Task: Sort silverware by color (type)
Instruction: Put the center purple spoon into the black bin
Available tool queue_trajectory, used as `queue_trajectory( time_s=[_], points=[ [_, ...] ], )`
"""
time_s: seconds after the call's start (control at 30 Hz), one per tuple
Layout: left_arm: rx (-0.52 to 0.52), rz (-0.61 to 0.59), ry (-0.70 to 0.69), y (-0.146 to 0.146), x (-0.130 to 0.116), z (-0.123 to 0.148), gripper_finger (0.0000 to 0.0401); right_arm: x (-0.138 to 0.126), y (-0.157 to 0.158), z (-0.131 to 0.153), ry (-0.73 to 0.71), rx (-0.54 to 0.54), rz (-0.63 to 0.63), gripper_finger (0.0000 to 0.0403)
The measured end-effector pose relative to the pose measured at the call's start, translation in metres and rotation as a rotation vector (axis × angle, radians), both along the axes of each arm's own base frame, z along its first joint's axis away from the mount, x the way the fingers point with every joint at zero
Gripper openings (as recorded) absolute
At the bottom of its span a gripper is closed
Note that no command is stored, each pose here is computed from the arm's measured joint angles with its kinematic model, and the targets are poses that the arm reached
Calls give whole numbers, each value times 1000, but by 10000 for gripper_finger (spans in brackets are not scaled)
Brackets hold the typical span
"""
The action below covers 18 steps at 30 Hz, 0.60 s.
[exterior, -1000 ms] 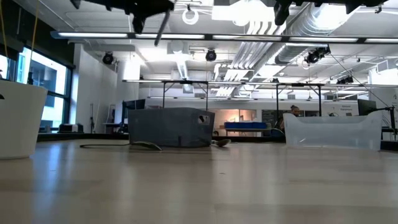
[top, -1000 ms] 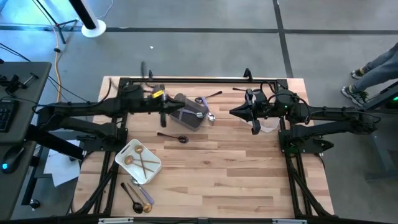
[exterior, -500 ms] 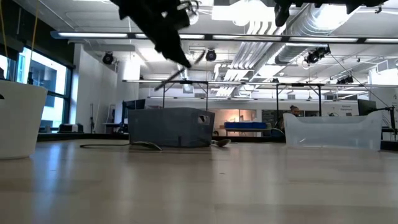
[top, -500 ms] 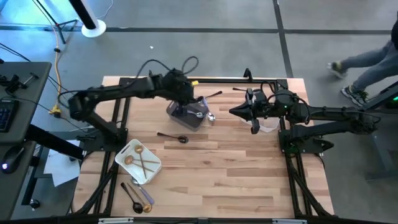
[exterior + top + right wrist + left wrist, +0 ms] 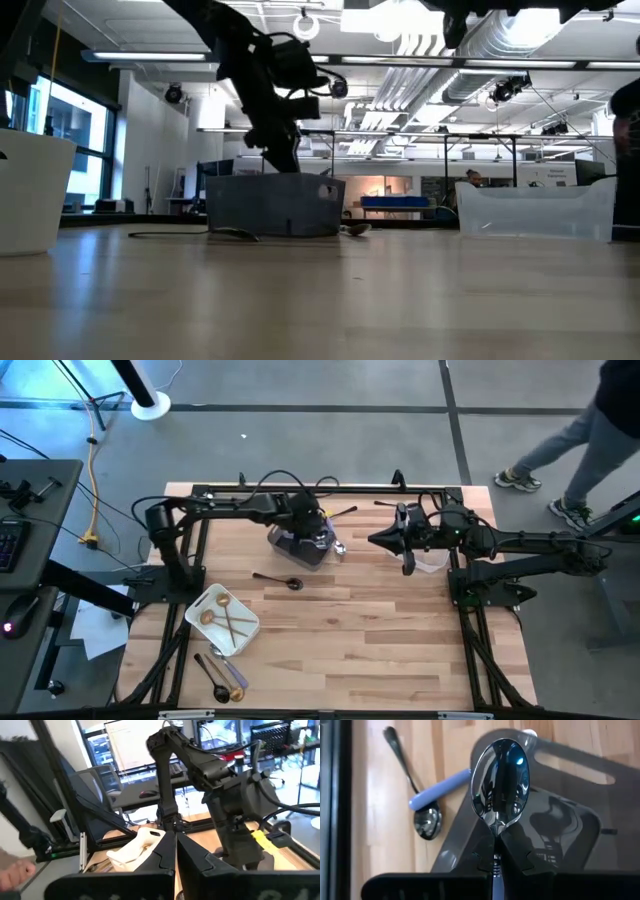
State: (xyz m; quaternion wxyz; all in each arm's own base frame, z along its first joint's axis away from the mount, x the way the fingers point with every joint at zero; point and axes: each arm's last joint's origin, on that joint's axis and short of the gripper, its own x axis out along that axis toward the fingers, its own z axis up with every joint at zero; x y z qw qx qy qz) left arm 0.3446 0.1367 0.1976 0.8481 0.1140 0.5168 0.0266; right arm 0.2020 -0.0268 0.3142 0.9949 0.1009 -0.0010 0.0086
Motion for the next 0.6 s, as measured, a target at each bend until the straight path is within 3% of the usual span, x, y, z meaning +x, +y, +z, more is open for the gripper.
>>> queue_trajectory(
  time_s=[0.37, 0.6],
  points=[
    [-36, -38, 119, 2, 6, -38, 1, 0, 0, -1, 7, 25, -8, 0],
    [-41, -42, 137, 2, 7, -45, 1, 0, 0, -1, 7, 25, -8, 0]
  ],
)
